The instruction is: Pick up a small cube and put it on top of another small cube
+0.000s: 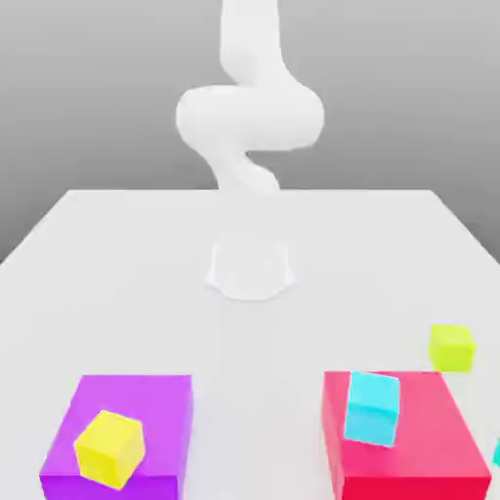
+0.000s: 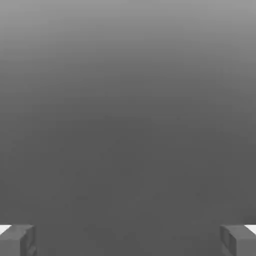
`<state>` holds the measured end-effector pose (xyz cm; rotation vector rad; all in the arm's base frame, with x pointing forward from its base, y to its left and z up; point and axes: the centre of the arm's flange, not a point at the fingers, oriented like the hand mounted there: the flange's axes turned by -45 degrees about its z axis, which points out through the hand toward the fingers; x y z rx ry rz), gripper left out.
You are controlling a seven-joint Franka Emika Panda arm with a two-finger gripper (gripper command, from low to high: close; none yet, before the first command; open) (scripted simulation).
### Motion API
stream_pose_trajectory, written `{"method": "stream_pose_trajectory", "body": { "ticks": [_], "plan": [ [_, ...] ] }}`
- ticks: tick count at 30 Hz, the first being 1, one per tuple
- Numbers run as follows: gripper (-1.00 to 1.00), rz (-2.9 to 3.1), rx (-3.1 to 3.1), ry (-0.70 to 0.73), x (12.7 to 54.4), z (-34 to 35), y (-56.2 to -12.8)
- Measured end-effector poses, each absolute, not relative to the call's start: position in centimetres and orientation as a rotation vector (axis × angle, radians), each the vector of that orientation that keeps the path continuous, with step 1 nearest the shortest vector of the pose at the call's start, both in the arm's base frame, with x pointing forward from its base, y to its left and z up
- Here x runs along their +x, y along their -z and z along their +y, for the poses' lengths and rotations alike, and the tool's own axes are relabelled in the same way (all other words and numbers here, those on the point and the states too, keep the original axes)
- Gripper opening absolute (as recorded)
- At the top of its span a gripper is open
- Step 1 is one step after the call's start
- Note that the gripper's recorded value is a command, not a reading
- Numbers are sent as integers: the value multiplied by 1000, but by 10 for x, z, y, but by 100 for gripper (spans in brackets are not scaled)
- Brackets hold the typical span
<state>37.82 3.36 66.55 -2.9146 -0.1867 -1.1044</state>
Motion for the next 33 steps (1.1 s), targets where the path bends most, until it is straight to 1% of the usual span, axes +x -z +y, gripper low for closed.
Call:
{"method": "stream_pose_trajectory", "body": {
  "ticks": [2,5,7,10,13,16,18,21,22,23,25,29,30,33],
  "plan": [
    [0,-365,-2923,1006,398,65,-625],
    [0,-621,-2913,866,415,115,-565],
    [0,-790,-2894,774,418,148,-524],
    [0,-1042,-2845,635,411,196,-462],
    [0,-1291,-2772,497,390,240,-401],
    [0,-1533,-2676,358,359,276,-340],
    [0,-1689,-2600,266,333,295,-301],
    [0,-1955,-2435,126,277,323,-245],
    [0,-2035,-2379,80,259,328,-228],
    [0,-2077,-2351,40,250,326,-211],
    [0,-2105,-2331,11,245,324,-187],
    [0,-2113,-2324,1,243,324,-144],
    [-100,-2113,-2324,0,242,323,-136],
    [-100,-2113,-2324,0,242,323,-136]
  ]
}}
